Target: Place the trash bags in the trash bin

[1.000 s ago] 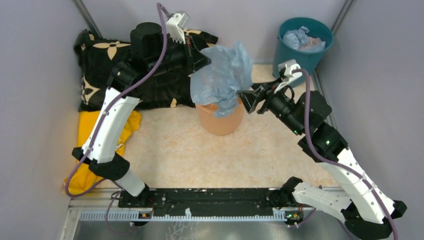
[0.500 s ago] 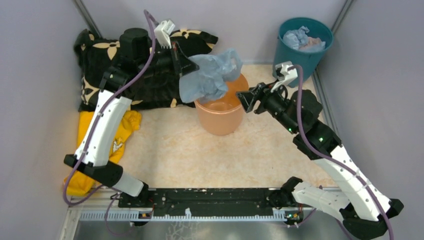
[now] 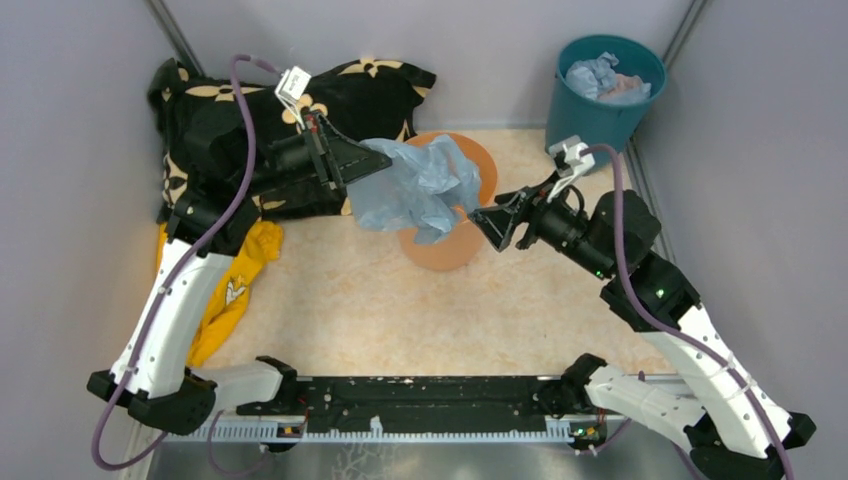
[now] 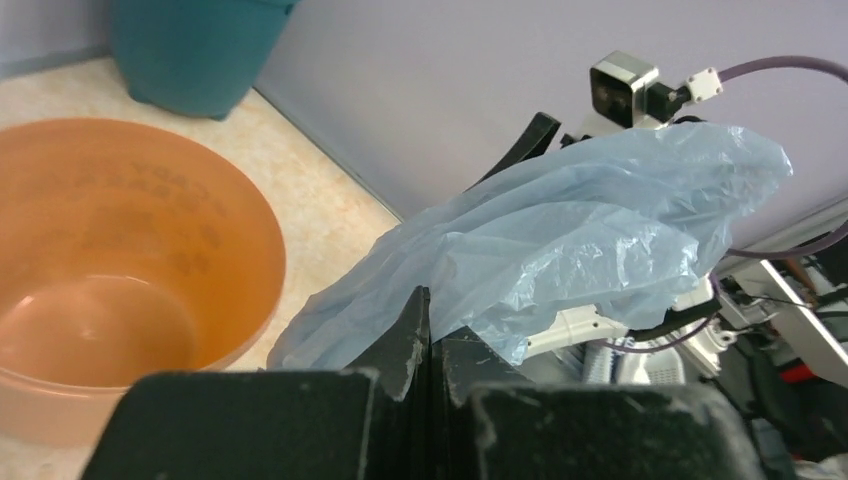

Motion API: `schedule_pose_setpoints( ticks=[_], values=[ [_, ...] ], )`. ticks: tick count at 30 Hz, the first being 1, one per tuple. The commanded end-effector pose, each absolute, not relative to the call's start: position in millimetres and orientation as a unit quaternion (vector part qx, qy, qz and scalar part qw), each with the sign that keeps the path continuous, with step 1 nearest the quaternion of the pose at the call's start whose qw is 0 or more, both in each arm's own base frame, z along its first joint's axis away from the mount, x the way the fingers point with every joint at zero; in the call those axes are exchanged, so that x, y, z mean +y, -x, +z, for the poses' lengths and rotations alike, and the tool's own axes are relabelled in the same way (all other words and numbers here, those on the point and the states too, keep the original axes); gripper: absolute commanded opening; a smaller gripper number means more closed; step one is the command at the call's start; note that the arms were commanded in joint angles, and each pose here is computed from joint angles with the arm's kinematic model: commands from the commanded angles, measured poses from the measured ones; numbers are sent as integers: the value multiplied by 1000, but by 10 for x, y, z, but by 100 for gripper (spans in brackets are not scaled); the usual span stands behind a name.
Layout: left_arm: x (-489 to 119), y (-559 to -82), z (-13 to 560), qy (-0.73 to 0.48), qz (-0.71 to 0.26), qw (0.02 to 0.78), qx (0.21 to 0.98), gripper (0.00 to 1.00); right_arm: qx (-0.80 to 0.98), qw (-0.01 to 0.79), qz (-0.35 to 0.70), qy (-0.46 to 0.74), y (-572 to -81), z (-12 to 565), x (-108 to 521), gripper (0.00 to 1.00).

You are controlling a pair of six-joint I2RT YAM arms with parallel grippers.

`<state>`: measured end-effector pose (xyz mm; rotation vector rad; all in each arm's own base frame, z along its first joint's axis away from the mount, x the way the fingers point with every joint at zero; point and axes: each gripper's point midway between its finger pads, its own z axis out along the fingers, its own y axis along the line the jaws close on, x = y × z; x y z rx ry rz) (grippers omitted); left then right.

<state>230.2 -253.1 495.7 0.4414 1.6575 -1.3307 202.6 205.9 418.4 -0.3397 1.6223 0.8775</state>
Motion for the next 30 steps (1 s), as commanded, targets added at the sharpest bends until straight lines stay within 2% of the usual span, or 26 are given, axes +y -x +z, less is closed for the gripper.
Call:
schedule_pose_setpoints(
  ticks=[1,4,14,25,30],
  values=[
    [-2650,-2312,4817,-172,-579,424,675,0,673,575,423,192,-1862,4202,2222,68],
    [-2666,-2368,4742,-162,-576,417,684,0,649,576,454,202,-1765,4357,2275,68],
    [-2672,-2443,4920,-160,-567,425,687,0,638,581,453,224,-1846,4470,2391,66],
    [-2753,-2598,4721,-153,-565,407,701,0,614,602,460,221,-1752,4592,2304,66],
    [-2772,-2583,4732,-156,-572,401,698,0,610,610,456,217,-1797,4602,2307,62]
  ],
)
